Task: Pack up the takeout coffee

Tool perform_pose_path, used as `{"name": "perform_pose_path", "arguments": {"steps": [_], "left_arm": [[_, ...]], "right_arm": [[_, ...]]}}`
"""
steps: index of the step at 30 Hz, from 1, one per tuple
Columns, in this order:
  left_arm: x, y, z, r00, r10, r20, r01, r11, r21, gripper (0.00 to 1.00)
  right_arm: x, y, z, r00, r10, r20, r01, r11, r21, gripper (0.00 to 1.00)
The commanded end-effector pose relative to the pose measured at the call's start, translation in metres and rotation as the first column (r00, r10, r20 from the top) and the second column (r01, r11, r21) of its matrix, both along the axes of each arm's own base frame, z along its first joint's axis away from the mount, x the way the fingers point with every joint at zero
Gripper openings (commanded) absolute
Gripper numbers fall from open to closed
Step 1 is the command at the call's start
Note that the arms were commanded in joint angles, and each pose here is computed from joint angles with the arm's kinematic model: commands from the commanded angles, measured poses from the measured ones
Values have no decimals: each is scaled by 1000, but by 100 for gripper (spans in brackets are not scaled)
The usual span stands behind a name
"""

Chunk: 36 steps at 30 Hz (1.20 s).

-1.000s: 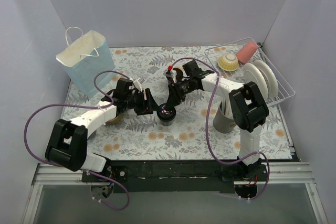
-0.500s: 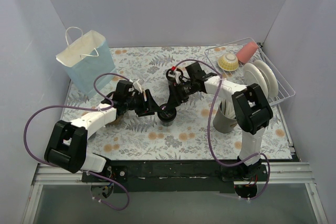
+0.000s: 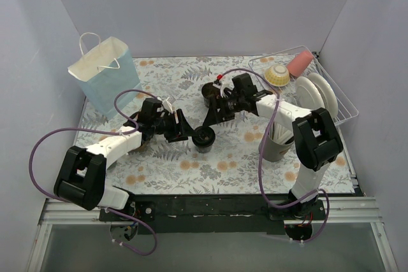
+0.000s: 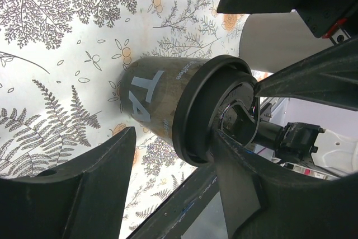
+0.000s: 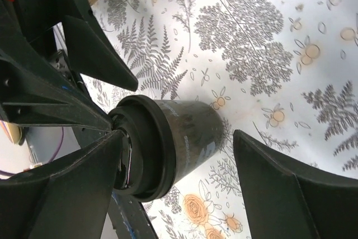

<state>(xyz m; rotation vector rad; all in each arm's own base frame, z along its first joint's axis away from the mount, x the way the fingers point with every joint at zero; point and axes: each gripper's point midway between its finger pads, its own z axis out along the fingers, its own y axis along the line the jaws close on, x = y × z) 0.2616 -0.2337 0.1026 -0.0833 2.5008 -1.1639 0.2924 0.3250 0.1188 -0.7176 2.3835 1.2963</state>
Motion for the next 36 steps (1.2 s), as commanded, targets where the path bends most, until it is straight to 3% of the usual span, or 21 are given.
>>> {"name": "perform_pose_path", "arguments": {"steps": [1,10,26,31,36], "left_arm": [[-7,6,-13,1000,18,-20,-17,998,52,55],[-9,4,-19,999,20,-28,-18,998,57,55],[4,-15,43,998,3,64,2,997,-82,71],[5,-19,62,995,-5,99,18,991,-130,73],[3,-20,49,998,-14,69,23,992,-125,70]], "right_arm": [[4,-7,15,996,-82,19,82,997,-2,87],[-2,-20,32,981,-193,32,193,981,3,82],[-12,-27,23,982,-185,37,186,982,-17,78],[-13,-28,22,983,-181,41,182,983,-19,77],[-13,-29,23,982,-185,44,186,982,-26,75]]}}
